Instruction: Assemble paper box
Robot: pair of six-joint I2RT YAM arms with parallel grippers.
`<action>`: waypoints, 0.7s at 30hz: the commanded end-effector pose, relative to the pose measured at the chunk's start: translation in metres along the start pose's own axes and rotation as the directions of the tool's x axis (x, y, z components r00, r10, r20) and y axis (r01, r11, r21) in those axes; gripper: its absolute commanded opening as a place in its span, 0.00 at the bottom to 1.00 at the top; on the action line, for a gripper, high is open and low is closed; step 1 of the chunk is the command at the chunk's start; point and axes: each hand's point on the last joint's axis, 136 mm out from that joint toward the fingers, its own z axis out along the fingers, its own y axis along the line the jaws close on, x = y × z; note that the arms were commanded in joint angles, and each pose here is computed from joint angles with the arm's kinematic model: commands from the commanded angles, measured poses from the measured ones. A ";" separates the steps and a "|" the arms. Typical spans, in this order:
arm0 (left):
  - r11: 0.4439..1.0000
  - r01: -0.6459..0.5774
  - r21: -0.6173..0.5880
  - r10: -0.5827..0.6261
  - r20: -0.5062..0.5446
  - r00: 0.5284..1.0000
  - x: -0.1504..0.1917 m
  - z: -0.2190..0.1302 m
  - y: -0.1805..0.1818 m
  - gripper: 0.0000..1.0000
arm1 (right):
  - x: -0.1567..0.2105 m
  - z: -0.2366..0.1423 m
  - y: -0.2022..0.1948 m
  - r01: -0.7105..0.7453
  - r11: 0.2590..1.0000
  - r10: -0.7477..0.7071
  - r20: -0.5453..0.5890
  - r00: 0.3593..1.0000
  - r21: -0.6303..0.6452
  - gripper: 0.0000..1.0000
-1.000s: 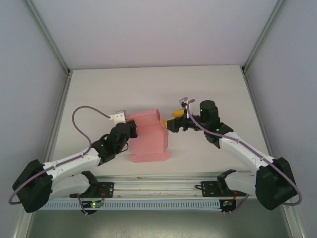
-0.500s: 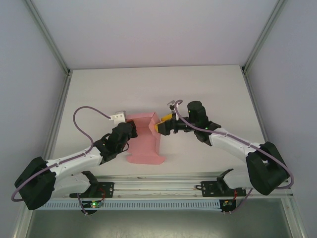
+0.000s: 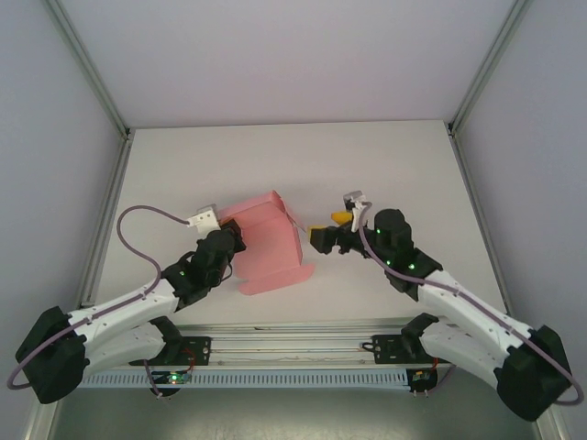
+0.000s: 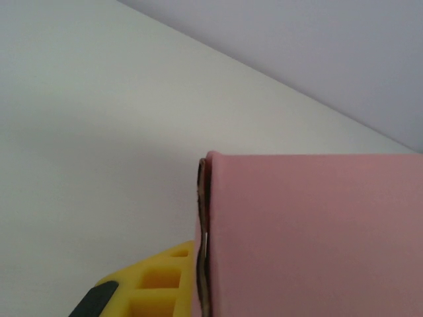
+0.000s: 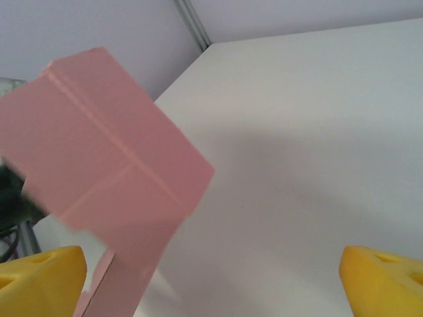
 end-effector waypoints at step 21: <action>0.995 0.090 0.035 -0.093 0.091 0.991 -0.019 -0.004 -0.008 0.00 | 0.031 0.021 0.051 -0.179 0.956 0.168 -0.067 0.984 -0.232 0.23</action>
